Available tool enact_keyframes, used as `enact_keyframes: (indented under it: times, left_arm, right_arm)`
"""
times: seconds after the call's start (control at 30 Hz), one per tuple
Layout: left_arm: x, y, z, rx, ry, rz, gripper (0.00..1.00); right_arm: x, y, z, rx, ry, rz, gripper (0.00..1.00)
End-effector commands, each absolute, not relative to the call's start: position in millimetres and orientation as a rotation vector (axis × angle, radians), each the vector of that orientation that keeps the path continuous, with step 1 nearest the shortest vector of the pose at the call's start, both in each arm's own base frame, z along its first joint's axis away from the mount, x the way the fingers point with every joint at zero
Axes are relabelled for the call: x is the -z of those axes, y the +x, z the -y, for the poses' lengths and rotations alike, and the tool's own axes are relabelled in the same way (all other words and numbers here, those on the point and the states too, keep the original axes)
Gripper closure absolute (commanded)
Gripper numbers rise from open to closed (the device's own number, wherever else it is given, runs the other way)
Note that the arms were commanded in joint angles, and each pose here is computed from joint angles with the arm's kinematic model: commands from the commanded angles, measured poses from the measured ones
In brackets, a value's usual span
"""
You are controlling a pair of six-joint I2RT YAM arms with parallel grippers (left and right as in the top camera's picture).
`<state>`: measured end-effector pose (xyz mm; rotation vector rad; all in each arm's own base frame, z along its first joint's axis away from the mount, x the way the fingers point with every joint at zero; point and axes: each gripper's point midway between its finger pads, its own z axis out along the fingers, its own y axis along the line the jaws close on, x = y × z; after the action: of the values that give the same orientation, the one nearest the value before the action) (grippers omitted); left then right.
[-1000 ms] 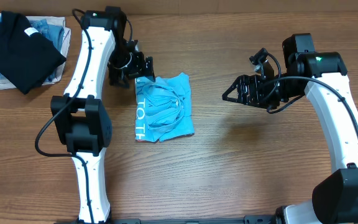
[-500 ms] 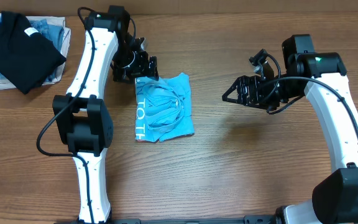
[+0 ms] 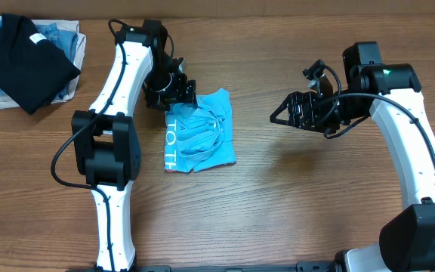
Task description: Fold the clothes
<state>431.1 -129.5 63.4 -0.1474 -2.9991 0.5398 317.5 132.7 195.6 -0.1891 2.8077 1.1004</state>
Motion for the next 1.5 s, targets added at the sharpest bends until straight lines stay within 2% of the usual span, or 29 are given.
enact_keyframes:
  times: [0.0,0.1,0.23,0.37,0.43,0.8,1.27,1.33,1.37,1.4,1.43,1.47]
  left_arm:
    - [-63.9,429.5,136.9,-0.556,-0.208,3.000,0.18]
    - [-63.8,430.5,141.7,-0.563,-0.224,3.005,0.27]
    - [-65.9,428.5,149.2,-0.606,-0.225,2.991,0.52]
    - [-67.3,427.6,152.3,-0.634,-0.219,2.981,0.87]
    - [-69.3,426.9,156.5,-0.674,-0.217,2.970,0.96]
    - [-96.7,435.0,201.9,-1.109,-0.185,2.867,0.96]
    - [-88.8,455.3,252.9,-1.010,-0.139,3.021,0.96]
    - [-87.2,457.5,260.7,-0.982,-0.150,3.055,0.88]
    - [-86.6,458.5,264.9,-0.970,-0.165,3.073,0.72]
    - [-85.5,458.8,267.3,-0.951,-0.178,3.089,0.48]
    - [-84.3,459.1,268.7,-0.929,-0.187,3.104,0.16]
    - [-82.9,459.1,268.8,-0.906,-0.192,3.116,0.03]
  right_arm:
    - [-195.4,317.3,-133.2,-1.101,-0.191,-2.805,0.02]
    - [-195.4,317.3,-133.2,-1.101,-0.191,-2.805,0.02]
    - [-195.4,317.4,-133.2,-1.101,-0.191,-2.805,0.02]
    - [-195.4,317.5,-133.2,-1.101,-0.192,-2.804,0.02]
    - [-195.4,317.5,-133.2,-1.100,-0.192,-2.804,0.02]
    - [-195.4,317.6,-133.2,-1.100,-0.192,-2.804,0.02]
    - [-195.4,317.4,-133.2,-1.101,-0.191,-2.805,0.03]
    - [-195.4,317.4,-133.2,-1.101,-0.191,-2.805,0.03]
    - [-195.4,317.3,-133.2,-1.101,-0.191,-2.805,0.03]
    - [-195.4,317.3,-133.1,-1.101,-0.191,-2.805,0.02]
    - [-195.4,317.2,-133.2,-1.102,-0.191,-2.805,0.03]
    - [-195.4,317.0,-133.2,-1.102,-0.191,-2.806,0.03]
